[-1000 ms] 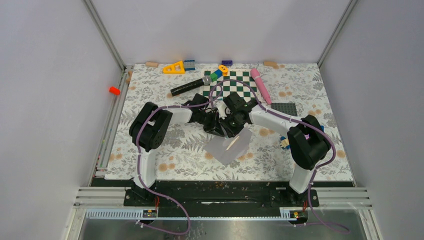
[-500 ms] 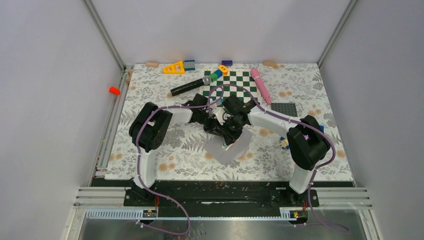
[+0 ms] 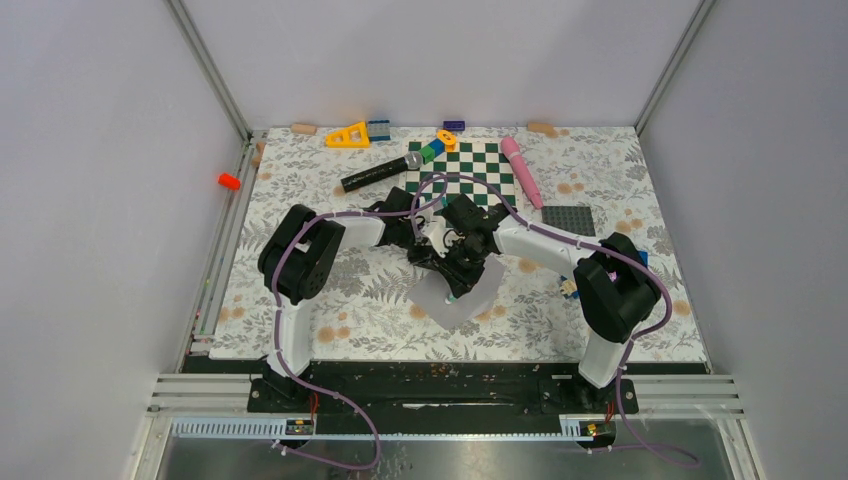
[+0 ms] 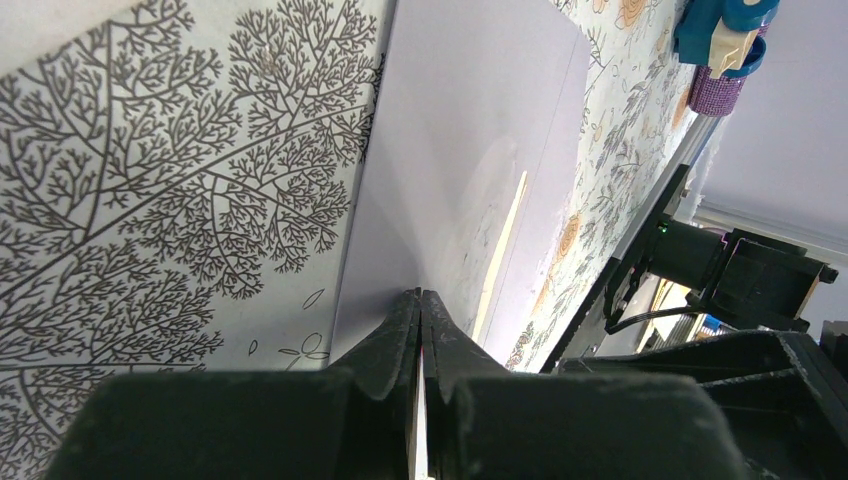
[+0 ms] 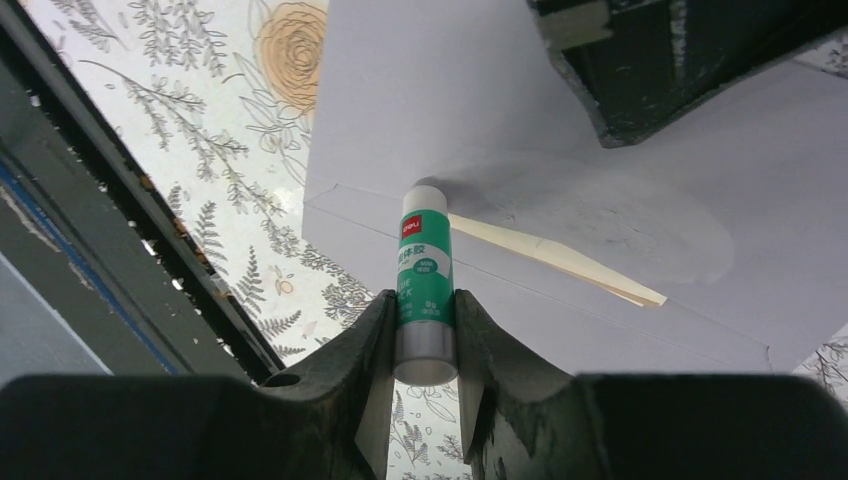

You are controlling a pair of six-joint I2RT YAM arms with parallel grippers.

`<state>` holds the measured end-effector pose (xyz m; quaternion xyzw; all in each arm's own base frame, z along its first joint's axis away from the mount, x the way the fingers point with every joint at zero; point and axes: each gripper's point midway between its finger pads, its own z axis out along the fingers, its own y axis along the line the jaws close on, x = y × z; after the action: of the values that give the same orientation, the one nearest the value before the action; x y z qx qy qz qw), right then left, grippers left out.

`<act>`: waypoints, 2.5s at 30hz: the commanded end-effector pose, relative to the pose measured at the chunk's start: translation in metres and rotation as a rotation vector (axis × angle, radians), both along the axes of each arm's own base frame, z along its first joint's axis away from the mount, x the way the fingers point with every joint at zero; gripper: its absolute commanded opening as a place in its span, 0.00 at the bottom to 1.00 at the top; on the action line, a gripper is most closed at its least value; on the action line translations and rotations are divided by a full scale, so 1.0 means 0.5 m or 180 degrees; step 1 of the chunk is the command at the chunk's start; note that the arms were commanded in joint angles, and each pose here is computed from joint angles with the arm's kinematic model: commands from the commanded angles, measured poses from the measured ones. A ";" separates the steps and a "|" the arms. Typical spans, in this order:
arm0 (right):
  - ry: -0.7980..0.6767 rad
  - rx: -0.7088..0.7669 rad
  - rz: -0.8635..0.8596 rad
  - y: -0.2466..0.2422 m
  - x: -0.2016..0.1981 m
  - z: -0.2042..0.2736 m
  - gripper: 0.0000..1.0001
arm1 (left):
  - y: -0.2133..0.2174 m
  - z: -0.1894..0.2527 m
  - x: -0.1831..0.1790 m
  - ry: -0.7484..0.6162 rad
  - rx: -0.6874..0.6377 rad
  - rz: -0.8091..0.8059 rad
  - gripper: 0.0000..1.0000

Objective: Place the letter into the envelope and seal it
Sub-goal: Paint the envelope at the center of the board.

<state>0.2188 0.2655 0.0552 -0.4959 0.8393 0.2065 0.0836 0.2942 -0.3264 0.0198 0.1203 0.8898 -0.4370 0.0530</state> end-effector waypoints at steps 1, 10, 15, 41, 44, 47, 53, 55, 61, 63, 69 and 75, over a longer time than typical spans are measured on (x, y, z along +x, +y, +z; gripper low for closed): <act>-0.0262 -0.0069 -0.0125 -0.007 0.020 0.013 0.00 | 0.034 -0.057 0.007 -0.0194 0.0420 0.0080 0.00; -0.0451 -0.0234 -0.0322 -0.011 0.058 0.006 0.00 | 0.033 -0.056 0.007 -0.0201 0.0413 0.0065 0.00; -0.0579 -0.0290 -0.0389 -0.021 0.071 0.006 0.00 | 0.033 -0.058 0.007 -0.0200 0.0415 0.0066 0.00; -0.0005 0.0038 0.0014 0.007 -0.011 0.017 0.00 | 0.035 -0.061 0.009 -0.0216 0.0451 0.0088 0.00; -0.0002 0.0033 0.0023 0.011 -0.011 0.015 0.00 | 0.034 -0.062 0.007 -0.0206 0.0448 0.0082 0.00; -0.0001 0.0024 0.0006 0.018 -0.008 0.013 0.00 | 0.034 -0.060 0.007 -0.0208 0.0439 0.0079 0.00; -0.0092 -0.0111 -0.0104 0.016 0.011 0.002 0.00 | 0.033 -0.058 0.008 -0.0216 0.0436 0.0081 0.00; -0.0134 -0.0146 -0.0132 0.011 0.018 0.002 0.00 | 0.033 -0.057 0.008 -0.0219 0.0433 0.0078 0.00; -0.0240 -0.0261 -0.0186 -0.003 0.030 -0.001 0.00 | 0.034 -0.057 0.007 -0.0215 0.0432 0.0079 0.00; -0.0263 -0.0269 -0.0190 -0.007 0.031 0.001 0.00 | 0.034 -0.056 0.008 -0.0222 0.0433 0.0081 0.00; -0.0321 -0.0287 -0.0250 -0.023 0.042 0.007 0.00 | 0.034 -0.055 0.008 -0.0225 0.0433 0.0080 0.00; -0.0321 -0.0302 -0.0306 -0.036 0.047 0.007 0.00 | 0.034 -0.054 0.010 -0.0241 0.0437 0.0088 0.00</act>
<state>0.2267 0.2628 0.0525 -0.4778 0.8563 0.1733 0.0918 0.2943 -0.3267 0.0198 0.1246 0.8899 -0.4351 0.0568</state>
